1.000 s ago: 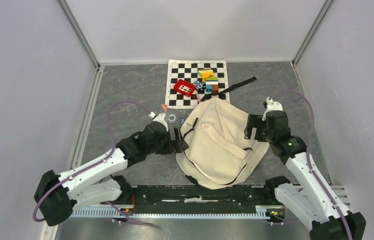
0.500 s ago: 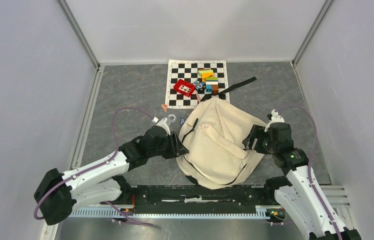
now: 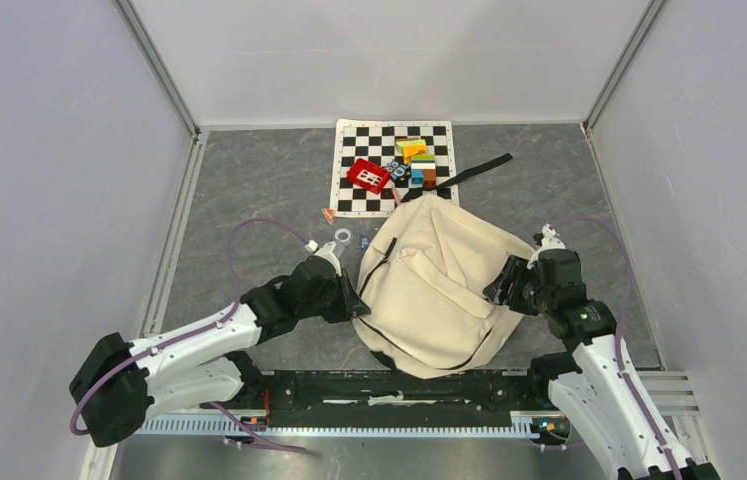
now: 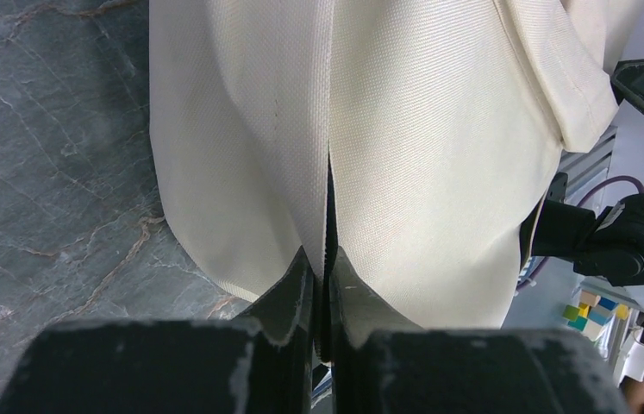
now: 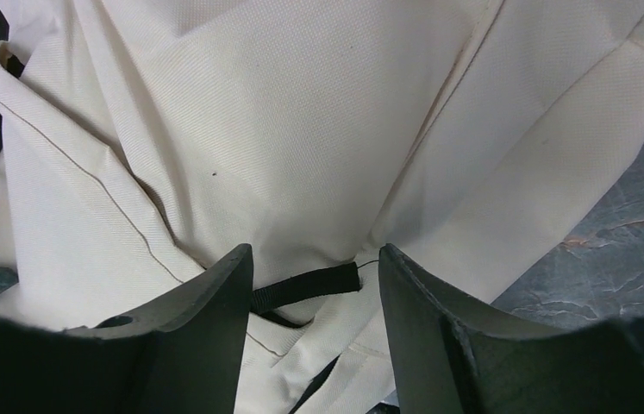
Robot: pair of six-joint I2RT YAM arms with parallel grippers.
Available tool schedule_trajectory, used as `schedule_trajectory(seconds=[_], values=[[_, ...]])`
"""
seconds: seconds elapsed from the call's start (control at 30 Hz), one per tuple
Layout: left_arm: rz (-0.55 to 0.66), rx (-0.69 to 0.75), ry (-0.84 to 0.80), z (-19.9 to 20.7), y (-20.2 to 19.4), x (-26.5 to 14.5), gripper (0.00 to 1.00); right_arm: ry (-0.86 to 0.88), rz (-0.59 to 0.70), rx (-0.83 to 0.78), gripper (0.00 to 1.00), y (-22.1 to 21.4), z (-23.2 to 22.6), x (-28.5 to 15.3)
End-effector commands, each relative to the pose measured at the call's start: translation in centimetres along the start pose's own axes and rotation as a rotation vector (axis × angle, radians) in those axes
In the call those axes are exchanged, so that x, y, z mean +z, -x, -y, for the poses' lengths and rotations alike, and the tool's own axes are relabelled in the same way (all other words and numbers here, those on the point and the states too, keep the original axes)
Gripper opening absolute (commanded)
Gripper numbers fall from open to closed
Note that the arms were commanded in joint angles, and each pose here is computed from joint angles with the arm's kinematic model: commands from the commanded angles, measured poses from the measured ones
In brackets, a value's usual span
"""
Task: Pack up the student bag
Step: Unzip the student bag at the center of the board.
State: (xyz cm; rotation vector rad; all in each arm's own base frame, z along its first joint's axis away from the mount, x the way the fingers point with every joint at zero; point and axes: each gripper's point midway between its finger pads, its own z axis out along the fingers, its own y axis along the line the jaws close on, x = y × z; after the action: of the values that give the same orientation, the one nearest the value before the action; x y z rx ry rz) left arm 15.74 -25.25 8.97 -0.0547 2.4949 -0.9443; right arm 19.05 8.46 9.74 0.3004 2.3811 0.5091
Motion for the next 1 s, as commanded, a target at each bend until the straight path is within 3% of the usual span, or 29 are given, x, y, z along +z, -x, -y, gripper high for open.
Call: schedule_trajectory(seconds=[0.0,0.17,0.37,0.8,0.97], values=[[-0.005,0.022,0.019,-0.7,-0.4,0.3,0.05,0.037,-0.013,0.049,0.59,-0.3,-0.7,0.0],[-0.010,0.021,0.036,-1.1,-0.6,0.6,0.03,0.042,-0.023,0.058,0.55,-0.6,-0.8,-0.1],[-0.015,0.021,0.033,-1.0,-0.6,0.8,0.03,0.036,0.001,0.056,0.39,-0.2,-0.7,-0.3],[-0.012,0.023,0.037,-1.2,-0.7,0.8,0.02,0.000,0.054,-0.008,0.43,1.4,-0.3,-0.7],[-0.011,0.020,0.040,-1.4,-0.8,0.7,0.02,0.003,0.071,-0.020,0.33,1.9,-0.5,-1.0]])
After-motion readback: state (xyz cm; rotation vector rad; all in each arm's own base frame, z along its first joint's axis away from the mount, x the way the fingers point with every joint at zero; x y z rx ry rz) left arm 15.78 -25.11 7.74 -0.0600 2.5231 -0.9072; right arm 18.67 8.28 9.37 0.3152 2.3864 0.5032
